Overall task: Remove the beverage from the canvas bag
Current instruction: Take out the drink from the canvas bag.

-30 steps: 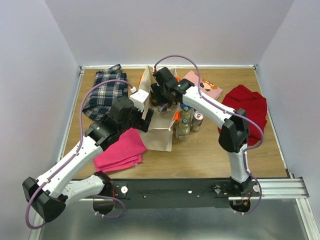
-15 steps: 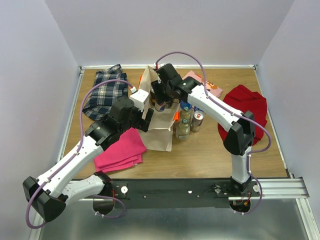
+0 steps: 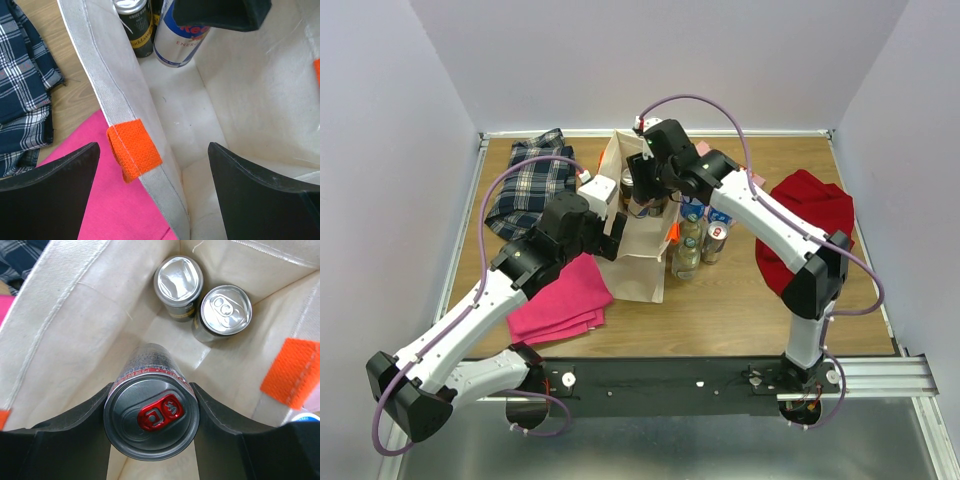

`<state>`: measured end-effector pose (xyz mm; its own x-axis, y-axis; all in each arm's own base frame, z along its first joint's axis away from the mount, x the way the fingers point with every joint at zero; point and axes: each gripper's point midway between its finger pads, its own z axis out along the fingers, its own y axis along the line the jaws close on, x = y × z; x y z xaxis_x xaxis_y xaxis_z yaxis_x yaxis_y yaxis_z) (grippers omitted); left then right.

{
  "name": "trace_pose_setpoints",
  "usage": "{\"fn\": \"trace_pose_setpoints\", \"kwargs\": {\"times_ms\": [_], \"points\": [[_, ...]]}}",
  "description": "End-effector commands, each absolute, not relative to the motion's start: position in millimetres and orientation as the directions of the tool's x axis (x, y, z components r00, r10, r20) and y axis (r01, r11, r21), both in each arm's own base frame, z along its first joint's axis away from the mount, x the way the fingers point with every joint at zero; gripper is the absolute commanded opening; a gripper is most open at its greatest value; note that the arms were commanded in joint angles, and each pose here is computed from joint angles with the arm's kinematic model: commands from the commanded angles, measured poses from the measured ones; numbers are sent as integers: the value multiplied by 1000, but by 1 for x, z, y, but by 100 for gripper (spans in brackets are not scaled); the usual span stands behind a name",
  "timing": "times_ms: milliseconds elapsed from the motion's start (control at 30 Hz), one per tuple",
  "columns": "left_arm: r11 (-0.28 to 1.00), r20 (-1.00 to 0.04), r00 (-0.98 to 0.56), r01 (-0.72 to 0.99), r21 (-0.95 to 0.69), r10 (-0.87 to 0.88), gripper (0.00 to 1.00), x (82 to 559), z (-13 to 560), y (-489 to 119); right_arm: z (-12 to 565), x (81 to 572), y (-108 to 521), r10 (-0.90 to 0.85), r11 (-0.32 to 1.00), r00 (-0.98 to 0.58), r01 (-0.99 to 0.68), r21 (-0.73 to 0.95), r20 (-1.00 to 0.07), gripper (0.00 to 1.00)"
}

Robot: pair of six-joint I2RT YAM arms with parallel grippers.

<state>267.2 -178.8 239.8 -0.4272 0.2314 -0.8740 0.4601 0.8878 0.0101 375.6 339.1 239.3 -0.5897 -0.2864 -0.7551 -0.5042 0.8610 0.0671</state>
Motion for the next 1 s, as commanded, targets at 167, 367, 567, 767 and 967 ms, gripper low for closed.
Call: {"fn": "trace_pose_setpoints", "kwargs": {"times_ms": [167,367,567,767,967], "points": [[897,-904,-398,441,-42,154,99,270,267,-182,292,351,332,-216,830,-537,-541,137,-815,1],[895,-908,-400,441,-66,129,99,269,271,-185,305,340,324,-177,826,-528,-539,166,-831,1],[901,-910,-400,425,-81,107,99,268,276,-183,320,329,317,-135,820,-513,-538,195,-848,1],[909,-906,-418,401,-116,69,99,267,275,-182,347,320,308,-82,816,-493,-532,225,-866,1],[910,-911,-408,398,-117,61,99,268,281,-182,368,313,297,-43,818,-457,-527,231,-888,1]]}}
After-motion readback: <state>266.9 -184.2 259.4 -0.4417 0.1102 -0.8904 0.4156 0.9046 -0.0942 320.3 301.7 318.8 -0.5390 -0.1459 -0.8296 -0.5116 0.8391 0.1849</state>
